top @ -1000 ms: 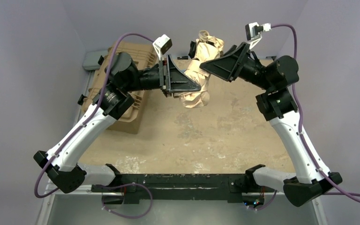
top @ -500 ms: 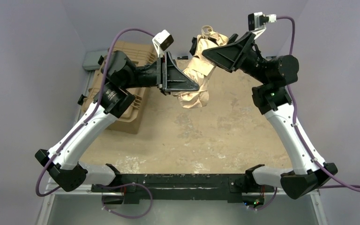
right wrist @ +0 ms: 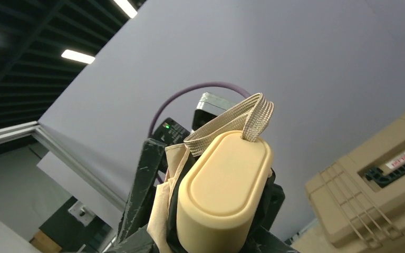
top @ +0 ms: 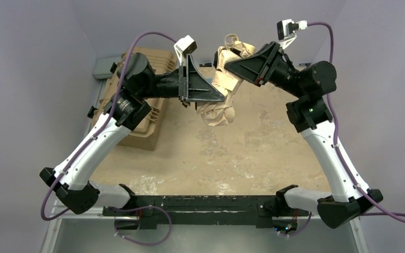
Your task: Open the umbrella
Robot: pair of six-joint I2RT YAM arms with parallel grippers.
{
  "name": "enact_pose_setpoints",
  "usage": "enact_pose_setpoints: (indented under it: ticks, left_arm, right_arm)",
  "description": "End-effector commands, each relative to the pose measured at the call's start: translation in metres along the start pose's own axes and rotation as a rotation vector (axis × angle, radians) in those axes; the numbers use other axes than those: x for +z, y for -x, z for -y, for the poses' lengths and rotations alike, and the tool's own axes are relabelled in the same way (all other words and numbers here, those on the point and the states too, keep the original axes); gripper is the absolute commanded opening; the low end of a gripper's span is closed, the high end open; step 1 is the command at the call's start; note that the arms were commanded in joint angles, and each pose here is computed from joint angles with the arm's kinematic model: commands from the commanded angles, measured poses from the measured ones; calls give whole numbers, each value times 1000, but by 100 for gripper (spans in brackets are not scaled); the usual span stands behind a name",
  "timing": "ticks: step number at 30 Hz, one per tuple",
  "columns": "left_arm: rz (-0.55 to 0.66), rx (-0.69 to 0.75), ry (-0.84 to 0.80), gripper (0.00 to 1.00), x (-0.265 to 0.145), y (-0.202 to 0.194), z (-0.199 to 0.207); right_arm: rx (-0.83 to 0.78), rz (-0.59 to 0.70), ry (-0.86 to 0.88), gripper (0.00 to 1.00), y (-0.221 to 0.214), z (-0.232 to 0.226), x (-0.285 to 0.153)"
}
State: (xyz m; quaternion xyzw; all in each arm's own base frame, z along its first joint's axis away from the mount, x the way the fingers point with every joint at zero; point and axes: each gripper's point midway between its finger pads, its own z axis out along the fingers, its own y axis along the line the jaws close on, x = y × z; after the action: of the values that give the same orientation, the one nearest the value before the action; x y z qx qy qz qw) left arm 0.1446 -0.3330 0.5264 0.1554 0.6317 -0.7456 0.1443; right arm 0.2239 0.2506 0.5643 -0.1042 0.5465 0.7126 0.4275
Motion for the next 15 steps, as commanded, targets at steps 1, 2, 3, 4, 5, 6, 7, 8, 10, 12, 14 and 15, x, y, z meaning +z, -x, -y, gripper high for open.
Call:
enact_pose_setpoints:
  ticks: [1,2,3,4,5,6,7,8,10,12,14,15]
  left_arm:
    - [22,28,226,100,-24,-12,-26]
    - [44,62,277,100,-28,-9,-33]
    - [54,40,374,100,-37,-13,-48]
    - [85,59,450,100,-46,-12,-58]
    - [118,68,520,100,-55,-11,-67]
    - [144,73,561,100,-62,-9,-74]
    - [162,56,562,100,-66,-8,-81]
    - [176,33,521,100,-66,-5,-85]
    - [192,-113,499,100,-76,-13,-128]
    - [222,-141,503,100,-89,-20,-153]
    - [257,-129,621,100,-108,-26,-175]
    - [250,-121,696,99,-117,-29,-181]
  right_arm:
    - [-50,-45,-117,0,-10,16,-9]
    - [-41,-55,-181,0,-13,27,-12]
    - [-41,-63,-247,0,-15,38,-16]
    - [-37,-77,-302,0,-19,48,-20]
    - [-33,-99,-341,0,-24,56,-25]
    - [-33,-123,-368,0,-29,62,-29]
    - [-39,-136,-393,0,-34,69,-33]
    - [-46,-137,-404,0,-38,74,-37]
    - [10,-147,-330,0,-54,75,-41]
    - [128,-211,-259,0,-78,81,-46]
    - [153,-172,-216,0,-86,86,-52]
    - [168,-142,-226,0,-87,86,-56]
